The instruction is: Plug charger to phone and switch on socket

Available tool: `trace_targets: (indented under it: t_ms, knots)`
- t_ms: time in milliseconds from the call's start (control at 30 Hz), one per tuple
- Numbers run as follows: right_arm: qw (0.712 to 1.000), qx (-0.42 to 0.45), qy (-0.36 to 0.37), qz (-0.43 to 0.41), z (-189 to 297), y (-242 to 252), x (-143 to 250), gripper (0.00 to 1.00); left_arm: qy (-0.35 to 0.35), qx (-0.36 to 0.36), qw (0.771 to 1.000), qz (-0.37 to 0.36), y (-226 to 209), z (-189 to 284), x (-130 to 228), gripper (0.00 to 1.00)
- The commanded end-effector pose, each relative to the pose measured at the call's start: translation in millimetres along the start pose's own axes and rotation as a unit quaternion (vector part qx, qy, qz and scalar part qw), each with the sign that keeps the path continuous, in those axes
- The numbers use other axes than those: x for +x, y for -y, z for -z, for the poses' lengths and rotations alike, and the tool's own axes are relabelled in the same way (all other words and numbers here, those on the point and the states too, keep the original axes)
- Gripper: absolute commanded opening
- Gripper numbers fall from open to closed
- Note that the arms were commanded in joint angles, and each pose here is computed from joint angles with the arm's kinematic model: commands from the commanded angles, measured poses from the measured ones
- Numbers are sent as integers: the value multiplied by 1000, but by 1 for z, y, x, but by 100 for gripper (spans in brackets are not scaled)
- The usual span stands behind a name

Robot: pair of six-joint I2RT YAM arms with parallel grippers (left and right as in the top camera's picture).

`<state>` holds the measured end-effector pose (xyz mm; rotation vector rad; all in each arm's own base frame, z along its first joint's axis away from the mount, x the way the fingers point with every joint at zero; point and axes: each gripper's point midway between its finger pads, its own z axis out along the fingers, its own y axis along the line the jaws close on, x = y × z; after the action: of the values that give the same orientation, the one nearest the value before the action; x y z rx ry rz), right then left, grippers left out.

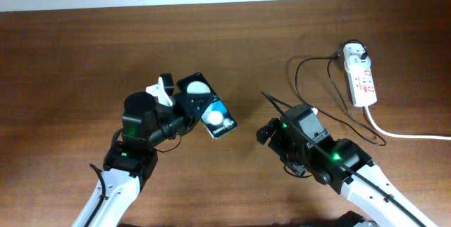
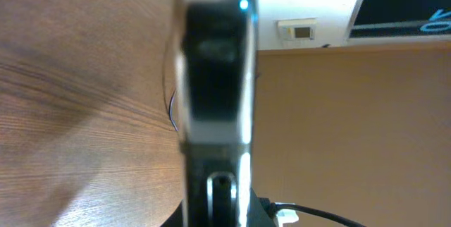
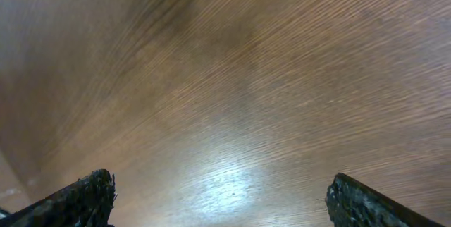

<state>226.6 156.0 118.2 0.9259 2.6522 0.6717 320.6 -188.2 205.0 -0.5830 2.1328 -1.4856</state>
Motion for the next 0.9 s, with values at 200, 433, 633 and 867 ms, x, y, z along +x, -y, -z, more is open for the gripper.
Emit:
trace_targets:
  t_ms: [200,433,633,867]
  knots:
    - [999,28,28,2,2,15,-9,99,-23,66,993,-94,52,7,1,0]
    - [998,46,35,2,3,23,-11,99,-118,86,979,-145,52,14,34,0]
    - [993,105,48,2,7,49,-13,99,-227,157,954,-113,43,51,30,0]
    - [983,178,37,3,3,78,-9,99,-274,99,956,21,-32,6,22,0]
